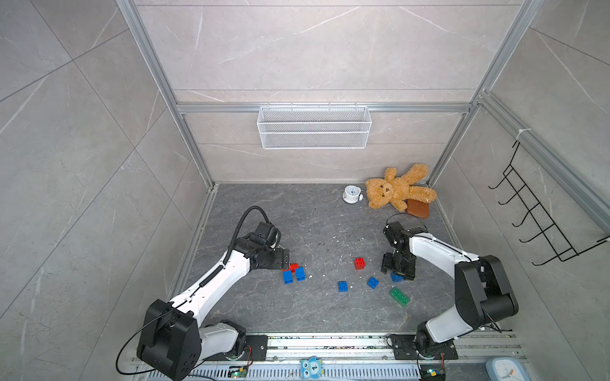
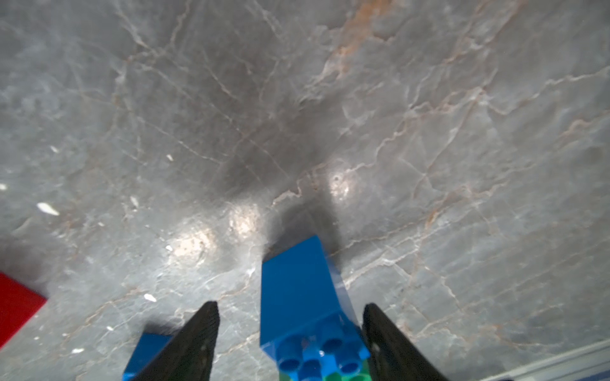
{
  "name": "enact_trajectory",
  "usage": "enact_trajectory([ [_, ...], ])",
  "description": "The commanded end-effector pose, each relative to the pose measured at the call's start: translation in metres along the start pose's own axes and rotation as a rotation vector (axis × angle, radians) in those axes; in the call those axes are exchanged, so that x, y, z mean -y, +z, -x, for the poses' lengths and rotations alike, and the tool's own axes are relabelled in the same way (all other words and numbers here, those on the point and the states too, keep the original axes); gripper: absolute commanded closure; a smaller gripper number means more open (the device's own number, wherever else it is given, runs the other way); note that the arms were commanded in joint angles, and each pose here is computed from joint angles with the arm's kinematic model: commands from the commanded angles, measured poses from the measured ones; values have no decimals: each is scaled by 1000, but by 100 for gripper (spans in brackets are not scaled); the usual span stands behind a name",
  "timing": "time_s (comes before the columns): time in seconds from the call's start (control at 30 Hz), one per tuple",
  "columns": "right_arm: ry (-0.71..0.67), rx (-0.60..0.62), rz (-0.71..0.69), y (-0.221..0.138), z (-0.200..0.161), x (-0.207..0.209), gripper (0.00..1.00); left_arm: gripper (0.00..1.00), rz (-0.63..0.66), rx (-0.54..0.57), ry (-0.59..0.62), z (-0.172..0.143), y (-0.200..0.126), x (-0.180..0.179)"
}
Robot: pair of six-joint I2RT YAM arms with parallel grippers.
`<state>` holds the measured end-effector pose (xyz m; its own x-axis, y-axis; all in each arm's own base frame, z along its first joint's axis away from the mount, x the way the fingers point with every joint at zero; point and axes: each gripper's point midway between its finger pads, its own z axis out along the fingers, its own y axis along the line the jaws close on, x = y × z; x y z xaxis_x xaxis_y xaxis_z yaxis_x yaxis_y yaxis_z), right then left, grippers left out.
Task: Assemble the letter h with lego
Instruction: Pick up the lego brick from the center of the board.
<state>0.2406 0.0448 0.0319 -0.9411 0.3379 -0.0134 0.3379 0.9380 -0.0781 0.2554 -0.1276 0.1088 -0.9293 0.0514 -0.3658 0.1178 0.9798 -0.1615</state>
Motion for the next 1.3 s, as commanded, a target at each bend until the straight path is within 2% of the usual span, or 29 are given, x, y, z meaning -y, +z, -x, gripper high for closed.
enact_trajectory([
  [0.0,9,-19,34,1,-5,-4,36,8,8,12,31,5,1,1],
  [0.2,37,-30,89,-4,-11,-13,36,8,10,4,34,4,3,1],
  [0.47,18,-12,-22,0,-4,3,43,8,12,-4,36,4,5,2],
  [0.67,-3,-1,-34,3,0,4,49,9,16,-8,38,3,6,1],
  [0.93,-24,12,-38,-1,4,3,65,9,21,-15,39,2,8,0],
  [1.03,-42,26,-29,-7,9,0,77,9,21,-15,40,3,8,0],
  [1.17,-111,40,-10,-13,19,-17,98,9,24,-17,40,2,8,0],
  [1.27,-190,51,-35,-16,26,-33,100,9,27,-16,40,2,8,-1],
])
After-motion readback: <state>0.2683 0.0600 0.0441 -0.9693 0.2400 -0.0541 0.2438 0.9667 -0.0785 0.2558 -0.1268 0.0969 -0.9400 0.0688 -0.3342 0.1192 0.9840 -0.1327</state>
